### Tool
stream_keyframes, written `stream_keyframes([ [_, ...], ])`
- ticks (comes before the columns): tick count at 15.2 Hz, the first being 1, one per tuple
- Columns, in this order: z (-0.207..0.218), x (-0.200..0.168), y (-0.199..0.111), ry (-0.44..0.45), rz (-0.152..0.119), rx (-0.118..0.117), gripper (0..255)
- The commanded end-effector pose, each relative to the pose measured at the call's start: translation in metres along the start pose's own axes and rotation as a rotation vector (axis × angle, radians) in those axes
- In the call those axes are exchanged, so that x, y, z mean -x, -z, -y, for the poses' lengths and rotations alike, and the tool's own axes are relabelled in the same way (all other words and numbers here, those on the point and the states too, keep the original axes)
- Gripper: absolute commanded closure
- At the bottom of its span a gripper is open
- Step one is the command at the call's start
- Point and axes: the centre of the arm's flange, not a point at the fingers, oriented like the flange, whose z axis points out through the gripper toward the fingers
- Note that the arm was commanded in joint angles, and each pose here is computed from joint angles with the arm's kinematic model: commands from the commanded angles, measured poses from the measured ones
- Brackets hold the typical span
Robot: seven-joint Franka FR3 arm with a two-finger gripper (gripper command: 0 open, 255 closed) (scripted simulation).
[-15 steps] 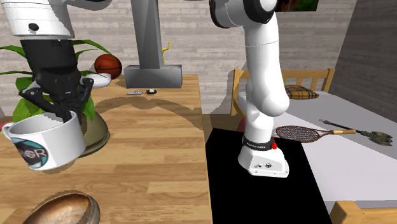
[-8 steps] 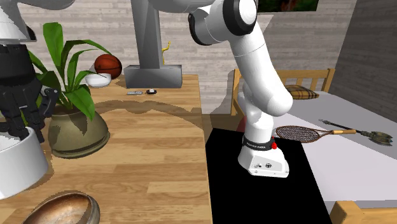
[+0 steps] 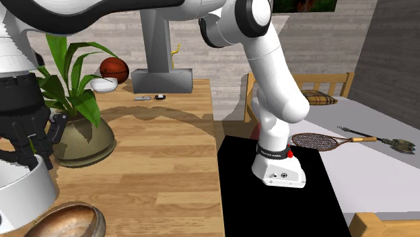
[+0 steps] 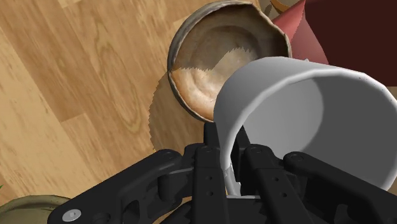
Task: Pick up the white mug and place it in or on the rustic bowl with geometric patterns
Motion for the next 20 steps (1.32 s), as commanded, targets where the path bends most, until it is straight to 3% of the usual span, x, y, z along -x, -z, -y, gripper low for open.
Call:
stream_keyframes([
  [1,-0.001,0.0,-0.011,0.0,0.0,-0.001,255],
  [7,-0.003,-0.002,-0.047,0.0,0.0,-0.001,255],
  [15,-0.003,-0.002,-0.047,0.0,0.0,-0.001,255],
  [16,-0.003,-0.002,-0.047,0.0,0.0,-0.001,0],
  [20,-0.003,-0.002,-0.047,0.0,0.0,-0.001,0],
])
